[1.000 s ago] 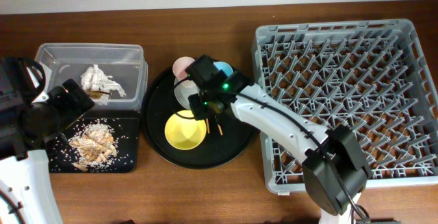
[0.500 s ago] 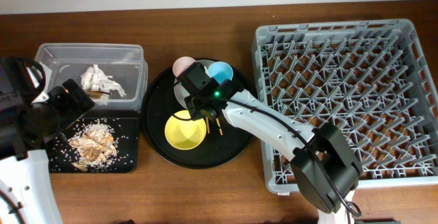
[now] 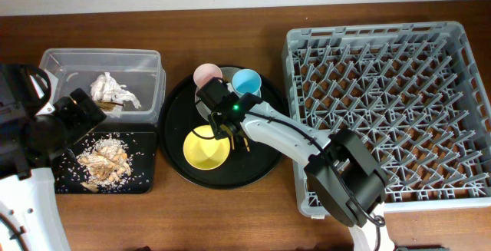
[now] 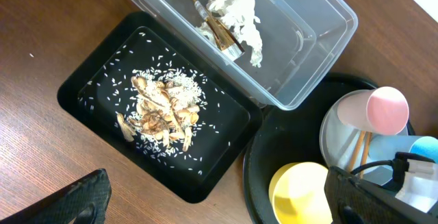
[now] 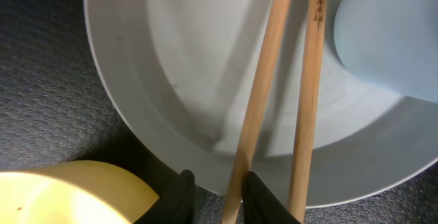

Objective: Sort waste into correct bins and load items into the dishwasher rack
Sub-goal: 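Grasp one chopstick with the right gripper beside the plate, then carry the chopstick to the dishwasher rack and insert it upright, then return the right gripper to the tray and grasp the second chopstick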

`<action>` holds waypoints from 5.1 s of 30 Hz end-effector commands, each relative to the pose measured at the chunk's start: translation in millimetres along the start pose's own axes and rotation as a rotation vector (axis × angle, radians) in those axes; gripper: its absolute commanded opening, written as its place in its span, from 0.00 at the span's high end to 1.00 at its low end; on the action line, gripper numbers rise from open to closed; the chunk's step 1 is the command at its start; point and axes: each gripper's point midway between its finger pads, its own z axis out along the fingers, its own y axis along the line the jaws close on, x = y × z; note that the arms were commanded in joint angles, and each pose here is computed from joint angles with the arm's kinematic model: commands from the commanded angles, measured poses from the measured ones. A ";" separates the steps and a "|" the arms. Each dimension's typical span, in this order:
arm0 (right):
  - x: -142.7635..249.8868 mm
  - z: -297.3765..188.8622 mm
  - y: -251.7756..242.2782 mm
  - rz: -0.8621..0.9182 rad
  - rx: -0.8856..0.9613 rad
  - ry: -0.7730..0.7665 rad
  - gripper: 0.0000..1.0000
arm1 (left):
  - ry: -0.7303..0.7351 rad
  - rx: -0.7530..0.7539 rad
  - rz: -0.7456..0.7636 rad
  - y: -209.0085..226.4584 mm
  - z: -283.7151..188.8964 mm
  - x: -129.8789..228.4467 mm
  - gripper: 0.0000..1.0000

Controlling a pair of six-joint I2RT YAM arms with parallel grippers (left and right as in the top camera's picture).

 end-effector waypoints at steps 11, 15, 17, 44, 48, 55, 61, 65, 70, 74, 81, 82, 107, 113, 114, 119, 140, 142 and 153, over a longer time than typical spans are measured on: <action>4.4 6.8 -2.5 0.004 0.020 0.007 0.84 | -0.009 0.002 -0.012 0.1 -2.6 -2.1 0.01; -2.1 -3.7 -0.8 0.007 0.009 -0.017 0.85 | -0.008 0.002 -0.012 0.1 -2.6 -1.9 0.01; -8.2 -14.3 0.8 0.010 -0.001 -0.041 0.89 | -0.009 0.002 -0.012 0.1 -2.6 -2.1 0.01; -6.0 3.2 1.0 0.009 0.008 -0.029 0.74 | -0.008 0.003 -0.012 0.1 -2.6 -2.0 0.01; -1.5 13.0 0.1 0.007 0.015 -0.013 0.74 | -0.008 0.002 -0.012 0.1 -2.6 -1.9 0.01; -1.4 13.0 0.1 0.006 0.015 -0.012 0.85 | -0.009 0.002 -0.012 0.2 -2.6 -2.0 0.01; -6.4 0.8 -1.5 0.012 0.011 -0.026 0.96 | -0.008 0.002 -0.012 0.2 -2.6 -1.9 0.01; -19.5 -39.3 -2.0 0.021 -0.010 -0.077 0.96 | -0.009 0.002 -0.012 0.2 -2.6 -2.0 0.01; -24.1 -72.5 -8.3 0.025 0.003 -0.110 0.96 | -0.008 0.002 -0.012 0.2 -2.6 -1.9 0.01; -25.5 -94.8 -23.1 0.032 0.057 -0.132 0.96 | -0.008 0.002 -0.012 0.2 -2.6 -1.9 0.01; -13.0 -158.4 -103.4 0.157 0.141 -0.092 0.96 | -0.009 0.002 -0.012 0.2 -2.6 -2.0 0.01; -6.2 -160.5 -119.6 0.162 0.165 -0.057 0.96 | -0.009 0.002 -0.012 0.1 -2.7 -2.1 0.01; 44.4 -124.0 -204.8 0.195 0.213 0.141 0.95 | -0.008 0.002 -0.012 0.1 -2.6 -1.9 0.01; 32.9 -118.9 -180.2 0.172 0.062 0.109 0.95 | -0.009 0.002 -0.012 0.2 -2.6 -2.0 0.01; 32.8 -118.2 -180.2 0.173 0.061 0.109 0.94 | -0.009 0.002 -0.012 0.1 -2.7 -2.1 0.01; 36.9 -105.1 -181.5 0.191 0.069 0.143 0.93 | -0.009 0.002 -0.012 0.2 -2.6 -2.0 0.01; 17.0 -174.8 -119.6 0.196 -0.249 0.074 0.83 | -0.009 0.002 -0.012 0.2 -2.6 -2.0 0.01; 12.2 -175.5 -102.8 0.149 -0.268 0.049 0.83 | -0.009 0.002 -0.012 0.2 -2.6 -2.0 0.01; 10.5 -172.5 -7.2 0.030 -0.156 -0.079 0.22 | -0.004 0.001 -0.011 -0.2 -1.1 -1.9 0.01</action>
